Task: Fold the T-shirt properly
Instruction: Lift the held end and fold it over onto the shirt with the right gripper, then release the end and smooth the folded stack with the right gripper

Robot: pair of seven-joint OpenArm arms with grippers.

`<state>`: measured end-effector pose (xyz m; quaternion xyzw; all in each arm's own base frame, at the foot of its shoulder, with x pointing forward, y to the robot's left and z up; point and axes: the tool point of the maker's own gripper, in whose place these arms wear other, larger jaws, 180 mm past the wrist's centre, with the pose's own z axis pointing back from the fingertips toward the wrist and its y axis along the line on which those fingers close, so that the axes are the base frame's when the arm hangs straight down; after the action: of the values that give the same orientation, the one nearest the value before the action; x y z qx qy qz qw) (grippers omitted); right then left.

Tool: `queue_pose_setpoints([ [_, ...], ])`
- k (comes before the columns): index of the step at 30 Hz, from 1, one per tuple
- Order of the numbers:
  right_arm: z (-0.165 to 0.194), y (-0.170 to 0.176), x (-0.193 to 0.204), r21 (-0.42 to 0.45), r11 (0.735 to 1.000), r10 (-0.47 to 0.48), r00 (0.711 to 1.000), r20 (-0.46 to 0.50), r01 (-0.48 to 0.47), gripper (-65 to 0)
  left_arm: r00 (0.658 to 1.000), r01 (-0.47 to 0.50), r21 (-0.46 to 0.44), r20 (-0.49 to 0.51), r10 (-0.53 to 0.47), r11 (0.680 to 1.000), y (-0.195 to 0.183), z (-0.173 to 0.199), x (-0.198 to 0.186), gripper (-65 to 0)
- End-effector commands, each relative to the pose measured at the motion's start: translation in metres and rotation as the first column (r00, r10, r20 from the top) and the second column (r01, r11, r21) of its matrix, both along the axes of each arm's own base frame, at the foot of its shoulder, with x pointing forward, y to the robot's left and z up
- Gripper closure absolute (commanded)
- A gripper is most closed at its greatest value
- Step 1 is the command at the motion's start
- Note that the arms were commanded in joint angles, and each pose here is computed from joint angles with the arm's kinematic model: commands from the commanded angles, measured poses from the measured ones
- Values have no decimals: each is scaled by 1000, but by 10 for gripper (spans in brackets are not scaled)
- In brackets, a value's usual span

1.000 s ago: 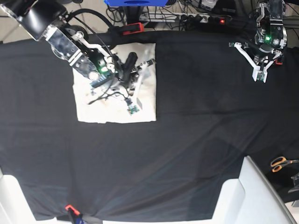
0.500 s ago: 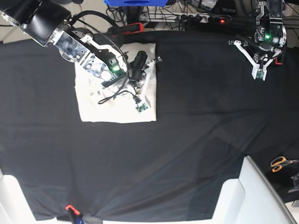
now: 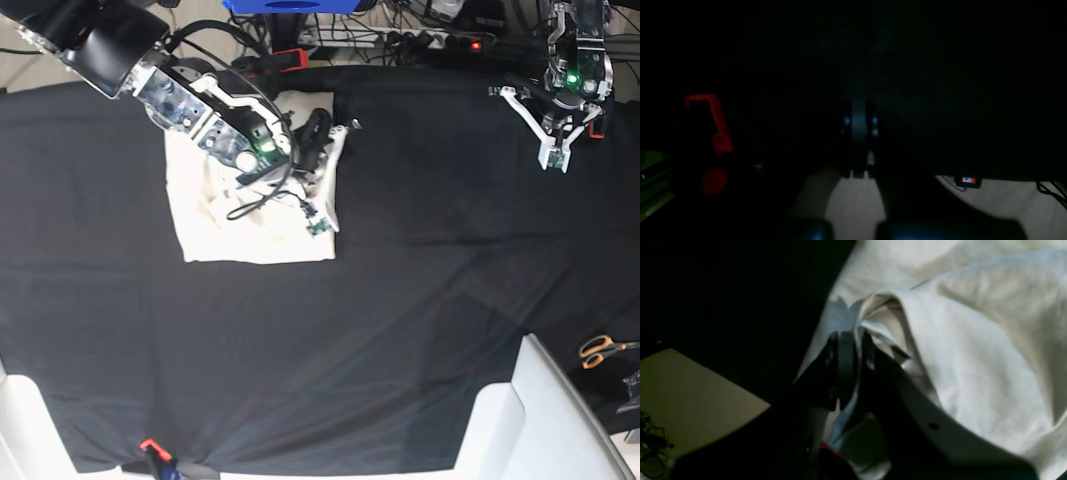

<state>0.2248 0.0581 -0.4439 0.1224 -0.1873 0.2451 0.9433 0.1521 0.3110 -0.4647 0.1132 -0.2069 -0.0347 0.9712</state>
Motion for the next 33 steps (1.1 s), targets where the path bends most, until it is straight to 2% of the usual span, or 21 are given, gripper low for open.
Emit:
queue_pose_setpoints([
  [1,11,8,10,30,1000,2,999,36,-4,-14,1000,2,17,22,-2,1000,6,7,5,0],
  [2,12,8,10,33,999,3,999,38,-4,-39,1000,2,17,22,-2,1000,6,7,5,0],
  [6,16,19,8,53,999,6,999,35,-8,-213,1000,1,17,21,-2,1000,6,6,5,0],
  [8,17,24,8,63,998,6,999,35,-8,-270,1000,-2,18,13,2,1000,8,4,3,0],
  [9,19,28,8,73,997,6,999,36,-9,-279,1000,-7,18,6,6,1000,9,2,1,0],
  [16,40,55,12,135,989,50,997,66,-58,-278,1000,-22,16,-21,22,1000,13,-6,-6,0],
  [20,82,57,19,183,978,74,988,137,-98,-278,1000,-20,19,-18,20,1000,14,-4,-4,0],
  [22,108,36,30,178,980,61,983,174,-92,-278,1000,-20,20,-16,21,1000,14,-4,-4,0],
  [25,125,-16,49,184,981,-85,982,166,54,-264,1000,-20,22,-19,20,1000,15,-4,-5,0],
  [26,122,-34,52,180,977,-141,978,151,113,-233,1000,-20,22,-19,20,1000,15,-4,-5,0],
  [28,110,-76,59,157,959,-256,958,126,236,-87,1000,-19,24,-20,19,1000,16,-4,-5,0],
  [29,103,-88,58,142,957,-272,954,124,255,-9,1000,-19,24,-19,19,1000,16,-4,-5,0],
  [30,96,-95,56,126,962,-258,957,130,242,0,1000,-19,24,-17,19,1000,16,-4,-4,0],
  [32,83,-99,50,111,974,-212,966,148,196,-29,1000,-19,24,-16,19,1000,16,-3,-4,0],
  [33,75,-100,46,106,977,-201,969,142,187,-15,1000,-18,24,-13,18,1000,16,-3,-3,0],
])
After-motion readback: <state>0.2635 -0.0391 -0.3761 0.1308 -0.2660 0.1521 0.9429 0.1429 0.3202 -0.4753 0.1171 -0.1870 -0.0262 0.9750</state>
